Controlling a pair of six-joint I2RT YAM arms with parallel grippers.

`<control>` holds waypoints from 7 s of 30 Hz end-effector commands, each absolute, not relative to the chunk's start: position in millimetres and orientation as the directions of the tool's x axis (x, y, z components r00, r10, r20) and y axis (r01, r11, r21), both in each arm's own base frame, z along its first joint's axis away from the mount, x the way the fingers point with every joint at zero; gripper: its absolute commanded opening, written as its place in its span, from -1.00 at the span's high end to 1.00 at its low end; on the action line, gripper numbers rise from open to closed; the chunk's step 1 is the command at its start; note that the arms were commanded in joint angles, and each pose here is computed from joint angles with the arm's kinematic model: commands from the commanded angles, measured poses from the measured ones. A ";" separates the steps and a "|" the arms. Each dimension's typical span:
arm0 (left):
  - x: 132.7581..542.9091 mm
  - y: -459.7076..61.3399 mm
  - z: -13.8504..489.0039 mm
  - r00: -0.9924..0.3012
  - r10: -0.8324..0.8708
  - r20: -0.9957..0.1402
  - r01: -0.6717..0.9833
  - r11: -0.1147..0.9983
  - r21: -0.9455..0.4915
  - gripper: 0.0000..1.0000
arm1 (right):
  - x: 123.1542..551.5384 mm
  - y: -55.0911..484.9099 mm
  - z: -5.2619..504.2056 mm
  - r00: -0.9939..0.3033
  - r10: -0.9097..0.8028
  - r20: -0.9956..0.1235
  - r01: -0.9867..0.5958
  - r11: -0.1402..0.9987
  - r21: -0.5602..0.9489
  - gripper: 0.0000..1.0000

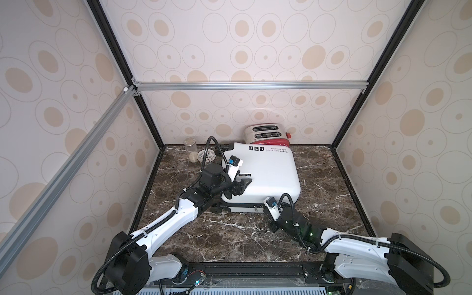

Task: Open the suitcase zippers
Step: Unzip the zipper on the suitcase.

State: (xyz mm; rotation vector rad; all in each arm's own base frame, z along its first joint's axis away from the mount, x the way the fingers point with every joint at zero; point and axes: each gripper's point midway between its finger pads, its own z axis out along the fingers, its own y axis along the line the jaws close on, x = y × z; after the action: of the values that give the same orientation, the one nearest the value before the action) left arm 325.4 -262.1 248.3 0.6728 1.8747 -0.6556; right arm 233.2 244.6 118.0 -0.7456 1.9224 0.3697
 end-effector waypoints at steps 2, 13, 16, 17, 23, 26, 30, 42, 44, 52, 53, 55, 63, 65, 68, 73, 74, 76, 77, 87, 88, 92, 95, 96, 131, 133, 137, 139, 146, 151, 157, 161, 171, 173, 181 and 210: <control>309.9 -242.3 169.4 -0.552 0.292 -0.781 0.637 0.753 -0.168 -0.45 | 239.3 224.9 122.7 -0.307 -0.337 -0.890 -0.597 0.796 -0.095 1.00; 311.8 -240.4 166.6 -0.556 0.298 -0.776 0.631 0.759 -0.161 -0.45 | 242.9 168.8 128.8 -0.339 -0.289 -0.895 -0.471 0.876 -0.105 1.00; 311.9 -240.6 166.8 -0.555 0.298 -0.777 0.631 0.759 -0.161 -0.45 | 245.1 154.2 129.8 -0.351 -0.223 -0.910 -0.431 0.901 -0.054 1.00; 311.9 -240.4 166.7 -0.556 0.297 -0.776 0.630 0.759 -0.160 -0.46 | 246.3 149.6 129.8 -0.357 -0.202 -0.912 -0.413 0.910 -0.040 1.00; 312.9 -240.0 166.9 -0.552 0.301 -0.778 0.631 0.760 -0.154 -0.45 | 250.2 137.0 127.6 -0.397 -0.148 -0.906 -0.357 0.934 0.004 1.00; 312.2 -242.6 177.2 -0.521 0.314 -0.793 0.657 0.741 -0.138 -0.46 | 249.5 144.4 131.9 -0.388 -0.162 -0.907 -0.395 0.919 0.004 1.00; 312.6 -244.2 211.1 -0.422 0.363 -0.831 0.692 0.721 -0.036 -0.52 | 249.7 156.3 141.0 -0.354 -0.174 -0.919 -0.453 0.892 0.006 1.00; 289.0 -153.1 194.5 -0.495 0.536 -0.684 0.549 0.803 0.232 -0.57 | 249.5 170.5 142.6 -0.338 -0.197 -0.920 -0.516 0.857 0.007 1.00; 286.0 -149.0 192.1 -0.496 0.531 -0.687 0.547 0.806 0.228 -0.58 | 249.5 170.8 143.8 -0.335 -0.194 -0.922 -0.517 0.856 0.007 1.00; 270.1 -150.9 183.8 -0.507 0.515 -0.691 0.584 0.795 0.165 -0.58 | 248.2 174.2 144.6 -0.331 -0.189 -0.925 -0.532 0.846 0.018 1.00; 268.0 -151.6 182.0 -0.510 0.514 -0.690 0.588 0.794 0.156 -0.58 | 248.3 174.2 144.5 -0.331 -0.189 -0.924 -0.532 0.847 0.018 1.00; 269.2 -146.6 179.5 -0.523 0.498 -0.692 0.560 0.813 0.161 -0.59 | 248.4 174.7 144.7 -0.329 -0.190 -0.925 -0.534 0.845 0.017 1.00; 285.4 -166.6 202.5 -0.464 0.370 -0.805 0.539 0.839 0.075 -0.60 | 247.2 178.9 143.6 -0.332 -0.192 -0.924 -0.552 0.833 0.025 1.00; 290.0 -170.3 203.2 -0.461 0.351 -0.815 0.534 0.843 0.061 -0.60 | 246.4 179.0 142.4 -0.334 -0.191 -0.923 -0.554 0.832 0.029 1.00; 297.9 -163.9 196.6 -0.485 0.346 -0.803 0.488 0.869 0.079 -0.57 | 245.0 180.6 143.3 -0.333 -0.190 -0.924 -0.563 0.825 0.034 1.00; 304.1 -139.8 196.1 -0.509 0.345 -0.789 0.382 0.912 0.152 -0.47 | 243.3 180.5 143.9 -0.336 -0.192 -0.922 -0.567 0.823 0.035 1.00; 304.8 -134.0 197.9 -0.511 0.346 -0.787 0.360 0.917 0.170 -0.45 | 243.1 180.1 144.0 -0.335 -0.194 -0.922 -0.567 0.823 0.033 1.00; 306.6 -122.7 201.7 -0.517 0.335 -0.788 0.314 0.930 0.189 -0.43 | 242.7 179.3 143.5 -0.339 -0.193 -0.921 -0.565 0.825 0.035 1.00; 308.0 -115.5 203.2 -0.521 0.324 -0.790 0.286 0.938 0.196 -0.43 | 242.3 179.2 143.6 -0.340 -0.191 -0.921 -0.565 0.825 0.038 1.00; 331.9 -56.0 212.3 -0.557 0.193 -0.808 0.098 0.981 0.166 -0.43 | 239.4 165.4 140.9 -0.352 -0.172 -0.920 -0.516 0.856 0.037 1.00; 334.4 -51.8 213.3 -0.558 0.184 -0.809 0.087 0.983 0.163 -0.43 | 239.9 161.9 140.2 -0.359 -0.168 -0.918 -0.499 0.866 0.036 1.00; 340.2 -40.6 215.8 -0.562 0.159 -0.812 0.060 0.987 0.152 -0.44 | 242.6 147.4 140.6 -0.358 -0.124 -0.925 -0.424 0.904 0.043 1.00; 343.2 -32.6 215.5 -0.568 0.147 -0.810 0.040 0.988 0.152 -0.44 | 243.3 139.0 139.1 -0.360 -0.102 -0.928 -0.382 0.923 0.047 1.00; 344.2 -30.6 215.3 -0.569 0.144 -0.809 0.035 0.988 0.151 -0.44 | 243.9 135.7 138.8 -0.361 -0.094 -0.928 -0.364 0.930 0.048 1.00; 357.5 -185.8 289.8 -0.334 0.187 -0.924 0.511 0.860 -0.011 -0.44 | 230.9 170.2 136.3 -0.374 -0.170 -0.911 -0.522 0.851 0.055 1.00; 361.4 -205.6 289.5 -0.335 0.185 -0.924 0.547 0.837 -0.030 -0.43 | 227.9 174.9 135.2 -0.377 -0.176 -0.909 -0.548 0.834 0.065 1.00; 362.1 -246.2 291.4 -0.323 0.213 -0.922 0.620 0.784 -0.036 -0.45 | 219.3 190.8 142.5 -0.358 -0.183 -0.915 -0.628 0.773 0.091 1.00; 359.8 -265.3 295.0 -0.315 0.229 -0.921 0.661 0.750 -0.040 -0.47 | 214.7 199.2 149.5 -0.339 -0.168 -0.926 -0.661 0.743 0.107 1.00; 347.5 -323.0 294.4 -0.287 0.306 -0.908 0.770 0.638 -0.029 -0.49 | 200.5 214.9 153.9 -0.267 -0.171 -0.948 -0.725 0.684 0.081 1.00; 338.3 -363.8 281.5 -0.271 0.375 -0.886 0.822 0.570 -0.010 -0.51 | 213.2 191.0 143.1 -0.295 -0.109 -0.949 -0.603 0.791 0.097 1.00; 358.4 -360.2 242.2 -0.348 0.427 -0.835 0.752 0.658 0.023 -0.53 | 216.4 171.3 135.0 -0.324 -0.056 -0.944 -0.512 0.850 0.125 1.00; 357.8 -348.7 208.3 -0.406 0.459 -0.790 0.738 0.674 0.012 -0.53 | 220.1 158.2 130.4 -0.340 -0.067 -0.938 -0.450 0.887 0.100 1.00; 355.8 -309.3 166.5 -0.502 0.455 -0.736 0.683 0.730 -0.015 -0.52 | 231.2 131.6 128.3 -0.357 -0.038 -0.933 -0.293 0.953 0.073 1.00; 355.2 -304.7 161.0 -0.511 0.457 -0.728 0.678 0.735 -0.015 -0.53 | 233.6 124.9 126.3 -0.365 -0.033 -0.930 -0.251 0.966 0.064 1.00; 350.8 -296.0 152.0 -0.523 0.458 -0.719 0.674 0.738 -0.021 -0.52 | 249.4 124.0 139.1 -0.321 0.030 -0.946 -0.225 0.969 0.107 1.00; 348.5 -288.2 147.8 -0.523 0.456 -0.720 0.679 0.733 -0.029 -0.53 | 350.9 136.1 162.3 -0.331 0.313 -0.890 -0.402 0.806 0.434 1.00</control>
State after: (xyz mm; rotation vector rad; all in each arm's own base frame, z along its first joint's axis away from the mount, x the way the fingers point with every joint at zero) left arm 375.4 -317.1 230.8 0.7823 1.9126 -0.4791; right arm 335.4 130.3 121.5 -0.0537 1.9183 0.6306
